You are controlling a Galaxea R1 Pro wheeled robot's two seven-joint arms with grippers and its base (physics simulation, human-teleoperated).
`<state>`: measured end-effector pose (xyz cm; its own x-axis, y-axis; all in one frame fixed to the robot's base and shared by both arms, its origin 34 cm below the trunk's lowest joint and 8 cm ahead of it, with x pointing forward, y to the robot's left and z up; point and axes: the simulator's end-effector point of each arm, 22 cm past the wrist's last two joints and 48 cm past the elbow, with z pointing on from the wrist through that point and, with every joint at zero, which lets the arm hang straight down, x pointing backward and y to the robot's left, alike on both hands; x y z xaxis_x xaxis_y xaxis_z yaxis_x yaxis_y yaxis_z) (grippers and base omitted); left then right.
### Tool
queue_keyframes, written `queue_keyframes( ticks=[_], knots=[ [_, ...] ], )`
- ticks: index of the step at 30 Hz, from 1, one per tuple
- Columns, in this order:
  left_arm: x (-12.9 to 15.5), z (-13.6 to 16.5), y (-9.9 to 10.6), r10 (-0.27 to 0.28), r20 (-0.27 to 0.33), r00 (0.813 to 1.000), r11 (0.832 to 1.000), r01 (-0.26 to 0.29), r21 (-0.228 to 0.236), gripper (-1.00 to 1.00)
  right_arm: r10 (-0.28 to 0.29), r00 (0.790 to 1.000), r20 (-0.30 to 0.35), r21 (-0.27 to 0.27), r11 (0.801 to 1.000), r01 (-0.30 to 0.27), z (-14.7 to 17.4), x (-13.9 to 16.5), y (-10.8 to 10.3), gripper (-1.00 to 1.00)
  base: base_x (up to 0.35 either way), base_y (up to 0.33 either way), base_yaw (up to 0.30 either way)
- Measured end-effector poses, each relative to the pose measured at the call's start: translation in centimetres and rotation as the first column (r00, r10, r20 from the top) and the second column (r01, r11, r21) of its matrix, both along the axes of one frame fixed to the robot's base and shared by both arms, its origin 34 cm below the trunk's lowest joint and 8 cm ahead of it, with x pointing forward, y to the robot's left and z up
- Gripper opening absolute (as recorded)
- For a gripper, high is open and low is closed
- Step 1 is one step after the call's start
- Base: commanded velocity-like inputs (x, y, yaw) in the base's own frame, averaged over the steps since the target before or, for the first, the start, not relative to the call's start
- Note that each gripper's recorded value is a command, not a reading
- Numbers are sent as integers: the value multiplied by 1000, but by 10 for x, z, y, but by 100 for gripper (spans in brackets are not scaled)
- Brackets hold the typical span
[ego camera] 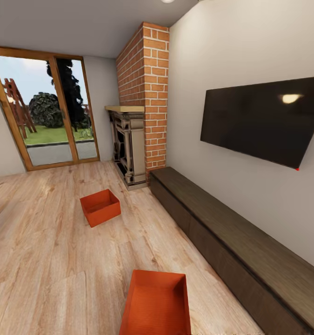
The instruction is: Move the two storage containers from the living room to the garage. In the garage, place one container on the floor and stack the other container on top of it (either order is fine).
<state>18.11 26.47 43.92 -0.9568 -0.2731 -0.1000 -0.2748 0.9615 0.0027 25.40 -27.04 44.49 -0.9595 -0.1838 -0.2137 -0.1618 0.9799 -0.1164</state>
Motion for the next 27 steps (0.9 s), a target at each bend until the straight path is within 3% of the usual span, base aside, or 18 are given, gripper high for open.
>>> queue_keyframes(
  ticks=[27],
  knots=[
    [0, 0, 0, 4, 0, 1000, 1000, -4, 0, 100, 4, 1000, 0, -3, 1000, -4, 0, 0, -2, 100, 0, 44, -32]
  ],
)
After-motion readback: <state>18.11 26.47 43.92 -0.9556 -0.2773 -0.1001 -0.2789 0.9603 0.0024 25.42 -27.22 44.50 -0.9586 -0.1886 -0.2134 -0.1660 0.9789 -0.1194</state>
